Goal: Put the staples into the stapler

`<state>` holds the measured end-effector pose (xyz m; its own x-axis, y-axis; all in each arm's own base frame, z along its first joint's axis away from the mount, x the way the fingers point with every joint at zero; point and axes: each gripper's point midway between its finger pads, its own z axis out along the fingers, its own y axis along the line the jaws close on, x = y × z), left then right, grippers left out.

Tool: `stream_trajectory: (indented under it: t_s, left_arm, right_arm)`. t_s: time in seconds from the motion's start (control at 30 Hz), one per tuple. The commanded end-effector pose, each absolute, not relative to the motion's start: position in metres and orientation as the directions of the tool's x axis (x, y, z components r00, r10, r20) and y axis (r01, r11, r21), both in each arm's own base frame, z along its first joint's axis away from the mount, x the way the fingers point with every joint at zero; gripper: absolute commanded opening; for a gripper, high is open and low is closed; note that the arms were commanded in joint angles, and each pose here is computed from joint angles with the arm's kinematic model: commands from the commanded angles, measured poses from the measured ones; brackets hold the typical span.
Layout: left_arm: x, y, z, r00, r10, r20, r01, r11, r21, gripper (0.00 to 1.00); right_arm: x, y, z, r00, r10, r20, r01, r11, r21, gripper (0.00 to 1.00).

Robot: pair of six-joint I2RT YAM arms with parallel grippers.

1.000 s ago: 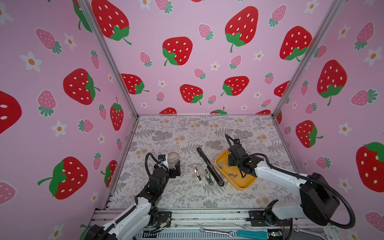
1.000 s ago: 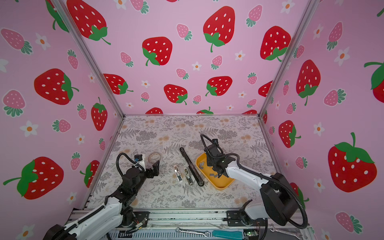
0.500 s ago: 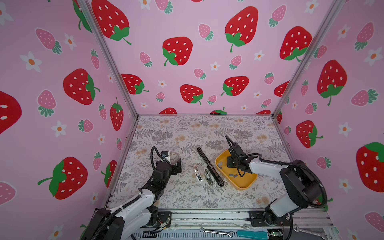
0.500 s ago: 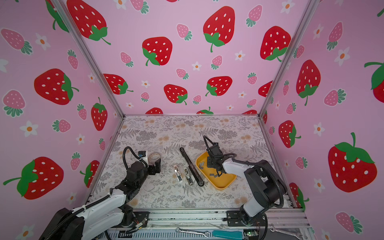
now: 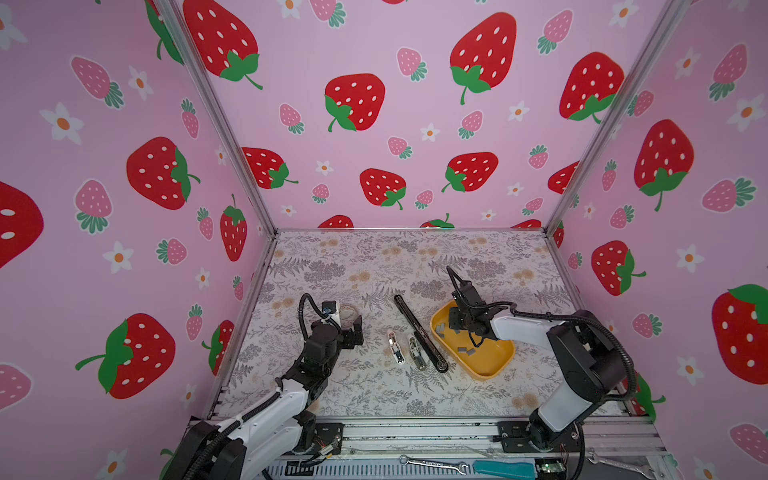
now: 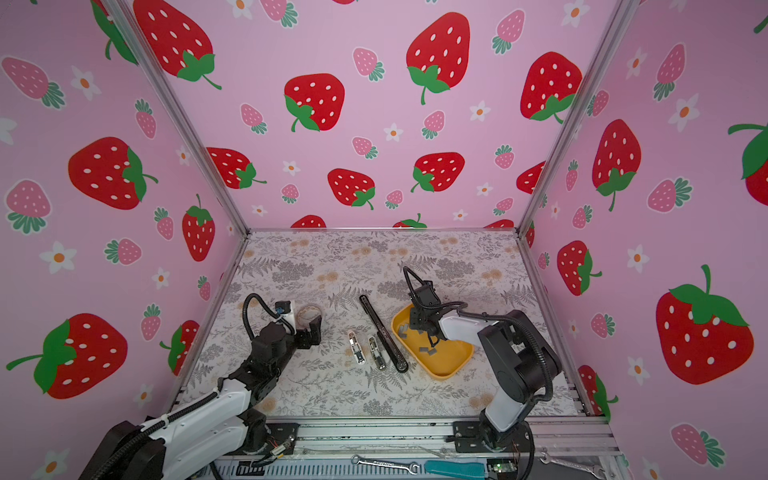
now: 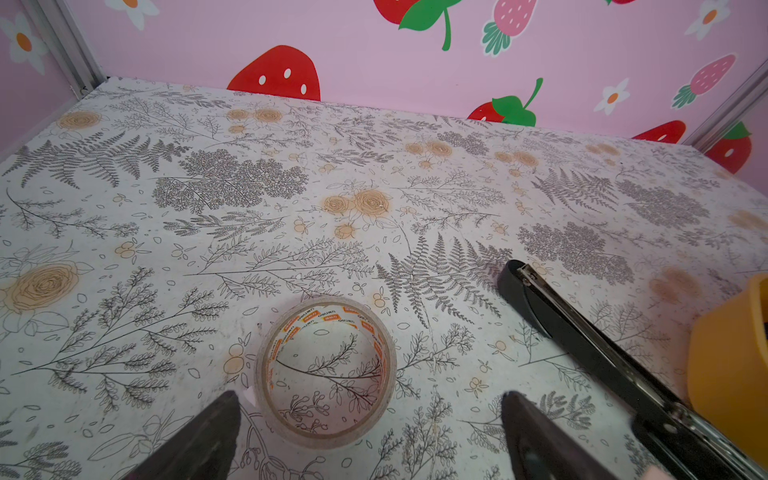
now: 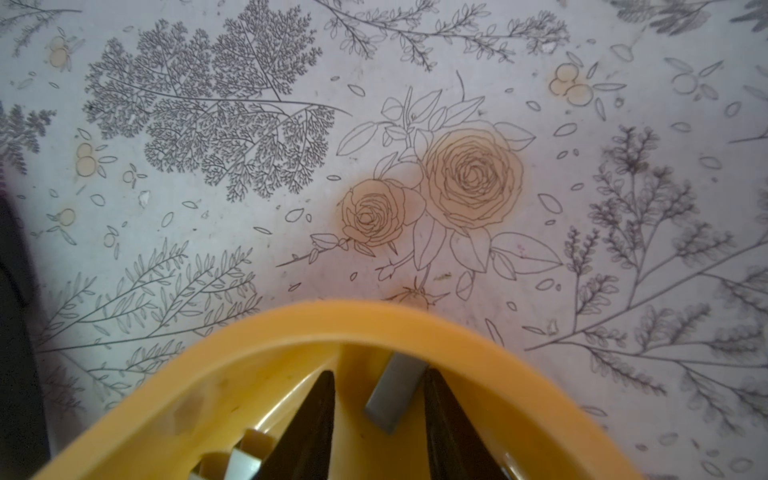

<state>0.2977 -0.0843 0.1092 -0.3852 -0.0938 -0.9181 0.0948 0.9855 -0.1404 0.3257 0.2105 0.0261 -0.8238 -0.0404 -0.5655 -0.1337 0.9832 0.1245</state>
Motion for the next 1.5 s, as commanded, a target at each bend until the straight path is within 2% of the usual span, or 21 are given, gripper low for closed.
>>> stream_trajectory:
  t_s: [0.0,0.13,0.37,0.5,0.67,0.8,0.97,1.13,1.3,1.47]
  left_arm:
    - [0.302,-0.085,0.12,-0.353,-0.107,-0.929,0.095,0.984,-0.149,0.99]
    - [0.302,-0.085,0.12,-0.354,-0.107,-0.929,0.096,0.984,-0.15,0.99]
    - [0.302,-0.085,0.12,-0.354,-0.106,-0.929,0.1,0.984,-0.15,0.99]
    - [0.301,-0.086,0.119,-0.355,-0.108,-0.929,0.101,0.983,-0.153,0.99]
    - [0.302,-0.086,0.12,-0.354,-0.108,-0.929,0.102,0.983,-0.153,0.99]
    - [0.301,-0.086,0.12,-0.354,-0.109,-0.929,0.103,0.983,-0.154,0.99]
    - [0.301,-0.086,0.12,-0.355,-0.106,-0.929,0.104,0.983,-0.152,0.99]
    - [0.301,-0.087,0.119,-0.356,-0.107,-0.928,0.109,0.982,-0.155,0.99]
    - [0.3,-0.087,0.12,-0.355,-0.109,-0.928,0.11,0.981,-0.158,0.99]
    - [0.299,-0.089,0.121,-0.353,-0.11,-0.929,0.125,0.979,-0.163,0.99]
  right_arm:
    - [0.323,0.205,0.012,-0.847,-0.067,-0.527,-0.13,0.988,0.083,0.38]
    - [0.323,0.199,0.005,-0.856,-0.079,-0.512,-0.116,0.992,0.042,0.32]
    - [0.32,0.192,0.0,-0.86,-0.094,-0.501,-0.111,0.994,0.004,0.15]
    - [0.319,0.191,-0.002,-0.863,-0.099,-0.495,-0.114,0.994,-0.001,0.12]
    - [0.317,0.193,-0.002,-0.863,-0.108,-0.494,-0.122,0.992,-0.004,0.12]
    - [0.314,0.191,-0.002,-0.864,-0.125,-0.488,-0.127,0.991,-0.028,0.21]
    - [0.306,0.185,-0.005,-0.87,-0.139,-0.473,-0.128,0.99,-0.056,0.22]
    - [0.303,0.184,-0.007,-0.87,-0.139,-0.473,-0.128,0.99,-0.055,0.21]
    - [0.3,0.188,-0.012,-0.874,-0.142,-0.464,-0.137,0.99,-0.044,0.13]
    - [0.3,0.193,-0.003,-0.854,-0.137,-0.501,-0.145,0.989,-0.025,0.11]
